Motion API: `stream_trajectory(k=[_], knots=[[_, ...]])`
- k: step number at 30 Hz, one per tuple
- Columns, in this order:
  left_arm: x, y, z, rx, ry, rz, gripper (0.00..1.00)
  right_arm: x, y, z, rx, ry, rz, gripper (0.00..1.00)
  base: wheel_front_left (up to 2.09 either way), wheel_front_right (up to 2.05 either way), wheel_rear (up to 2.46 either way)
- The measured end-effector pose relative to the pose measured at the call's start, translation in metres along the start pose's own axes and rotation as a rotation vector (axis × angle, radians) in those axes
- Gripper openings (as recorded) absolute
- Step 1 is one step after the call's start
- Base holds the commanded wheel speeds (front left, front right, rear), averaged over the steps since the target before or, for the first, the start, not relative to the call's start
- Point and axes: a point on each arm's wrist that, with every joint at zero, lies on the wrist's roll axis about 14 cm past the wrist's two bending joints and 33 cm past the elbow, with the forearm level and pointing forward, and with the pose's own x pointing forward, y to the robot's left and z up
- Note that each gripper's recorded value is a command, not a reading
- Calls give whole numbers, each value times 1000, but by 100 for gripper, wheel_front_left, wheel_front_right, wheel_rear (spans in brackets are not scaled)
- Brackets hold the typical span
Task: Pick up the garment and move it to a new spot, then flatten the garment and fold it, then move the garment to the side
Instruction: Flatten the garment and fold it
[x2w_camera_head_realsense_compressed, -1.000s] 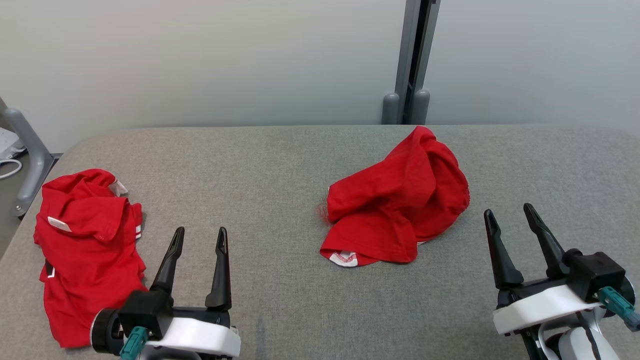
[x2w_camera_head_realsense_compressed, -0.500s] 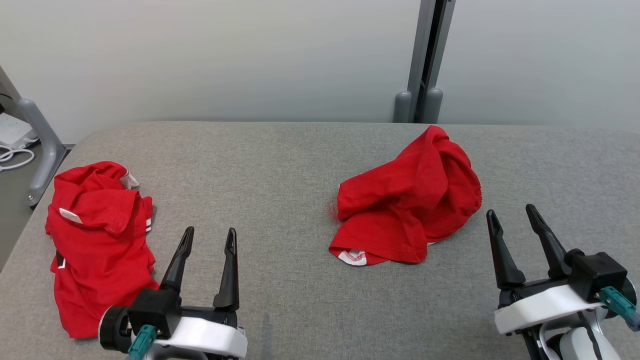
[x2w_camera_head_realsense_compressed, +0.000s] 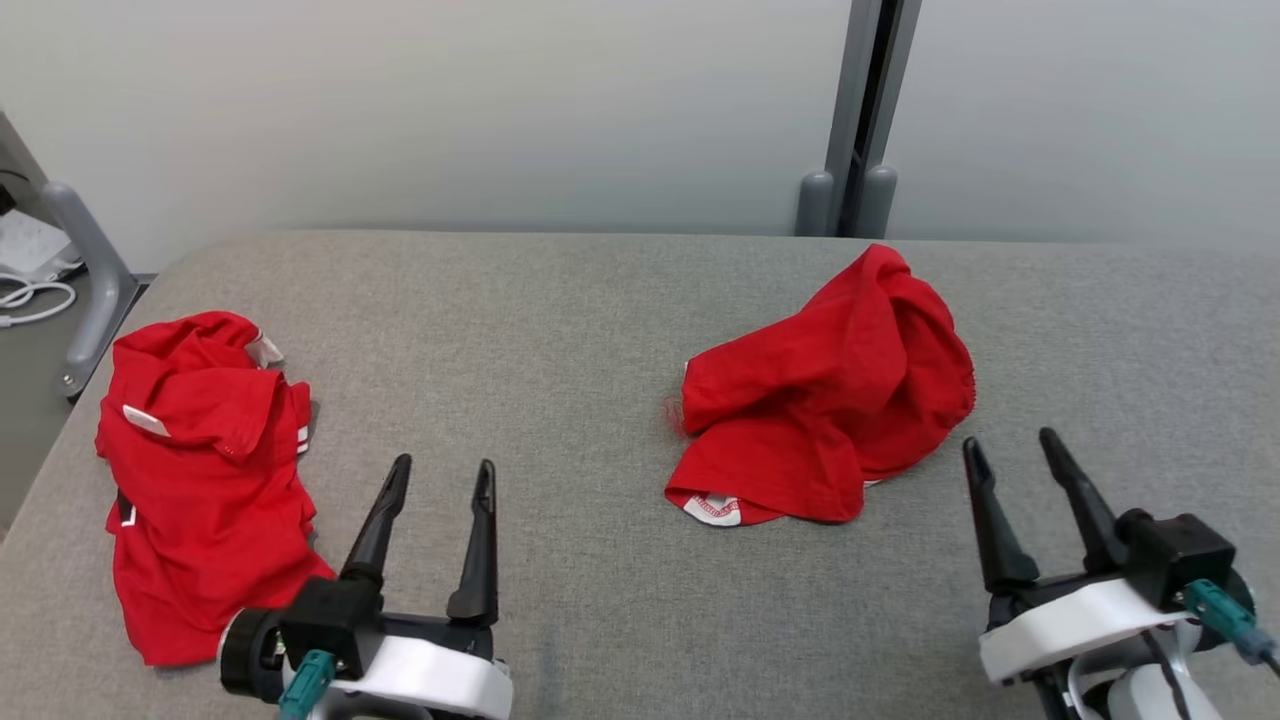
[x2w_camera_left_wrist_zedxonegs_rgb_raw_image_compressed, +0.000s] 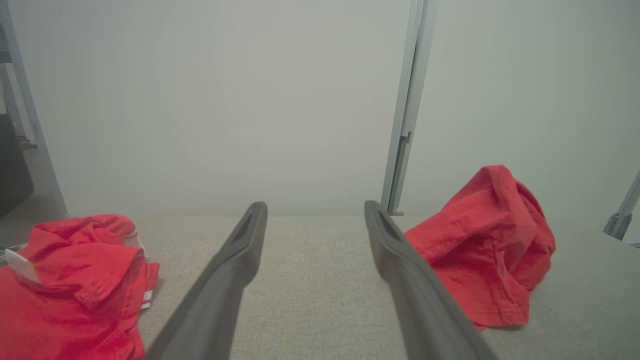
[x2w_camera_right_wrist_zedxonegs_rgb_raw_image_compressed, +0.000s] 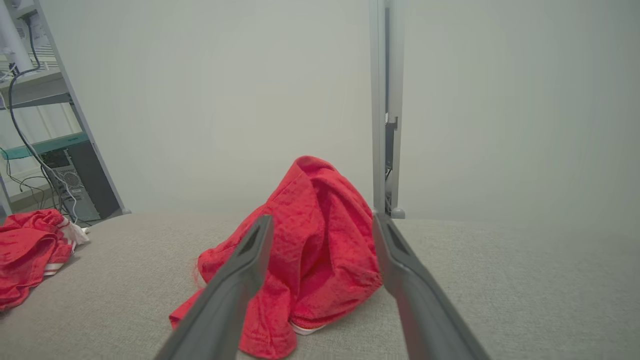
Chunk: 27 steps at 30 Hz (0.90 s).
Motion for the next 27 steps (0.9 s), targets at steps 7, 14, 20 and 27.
stream_trajectory(k=[7, 14, 20, 27], knots=[[7, -3, -8, 8, 23, -5, 100, 14, 19, -42, 8, 128, 87, 100, 0, 0, 0], [9, 13, -12, 27, 39, 50, 100, 18, 39, -105, 37, 327, 158, 100, 0, 0, 0], [3, 24, -15, 27, 54, 94, 100, 26, 49, -127, 39, 402, 198, 100, 0, 0, 0], [-1, 30, -16, 26, 61, 121, 100, 38, 44, -134, 28, 418, 188, 100, 0, 0, 0]])
